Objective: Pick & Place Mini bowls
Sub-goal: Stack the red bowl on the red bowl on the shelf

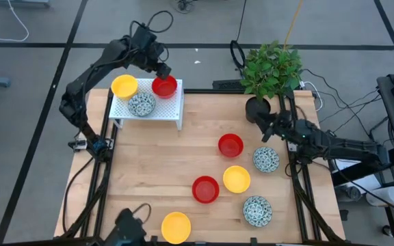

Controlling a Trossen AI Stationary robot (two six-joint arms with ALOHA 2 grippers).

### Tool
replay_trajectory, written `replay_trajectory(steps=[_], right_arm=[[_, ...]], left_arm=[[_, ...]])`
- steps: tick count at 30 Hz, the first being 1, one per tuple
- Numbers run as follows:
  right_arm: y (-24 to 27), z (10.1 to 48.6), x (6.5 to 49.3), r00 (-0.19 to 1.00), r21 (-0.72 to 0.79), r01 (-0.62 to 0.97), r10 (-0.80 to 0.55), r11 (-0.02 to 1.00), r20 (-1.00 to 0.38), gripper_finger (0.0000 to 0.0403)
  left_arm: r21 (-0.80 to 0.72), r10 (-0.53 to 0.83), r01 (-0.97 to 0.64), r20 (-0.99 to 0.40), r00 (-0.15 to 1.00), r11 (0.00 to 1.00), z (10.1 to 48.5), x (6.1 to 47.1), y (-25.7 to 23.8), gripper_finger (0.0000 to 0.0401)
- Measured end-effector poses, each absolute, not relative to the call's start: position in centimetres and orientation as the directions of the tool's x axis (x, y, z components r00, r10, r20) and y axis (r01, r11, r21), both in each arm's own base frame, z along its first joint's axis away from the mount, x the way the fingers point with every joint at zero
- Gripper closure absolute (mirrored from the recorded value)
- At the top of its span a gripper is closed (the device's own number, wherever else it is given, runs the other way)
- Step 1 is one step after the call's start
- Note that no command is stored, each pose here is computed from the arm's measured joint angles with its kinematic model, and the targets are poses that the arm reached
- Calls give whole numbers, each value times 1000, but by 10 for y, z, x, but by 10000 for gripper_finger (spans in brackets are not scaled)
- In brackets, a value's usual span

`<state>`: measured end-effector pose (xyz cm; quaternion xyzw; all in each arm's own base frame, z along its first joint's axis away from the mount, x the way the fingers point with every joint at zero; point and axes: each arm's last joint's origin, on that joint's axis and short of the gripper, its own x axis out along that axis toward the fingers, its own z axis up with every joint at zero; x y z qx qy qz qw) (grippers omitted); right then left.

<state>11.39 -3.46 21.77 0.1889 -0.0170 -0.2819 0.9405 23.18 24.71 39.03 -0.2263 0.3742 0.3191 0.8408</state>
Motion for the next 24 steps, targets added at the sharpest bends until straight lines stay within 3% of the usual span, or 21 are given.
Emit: replay_trajectory(steps=[4, 13, 20, 24], right_arm=[[-35, 231, 127, 871, 290, 489, -448, 822, -200, 238], [-35, 231, 158, 817, 221, 387, -222, 895, -533, 238], [-31, 230, 162, 823, 280, 334, -134, 900, -552, 238], [-21, 233, 162, 845, 284, 273, -87, 919, -528, 238]], left_arm=[[-214, 284, -616, -742, 607, 759, 398, 246, 226, 192], [-221, 173, -482, -744, 645, 848, 398, 280, 181, 192], [-172, 71, -293, -744, 665, 940, 398, 307, 131, 192], [-84, 81, -216, -750, 656, 973, 398, 318, 103, 192]])
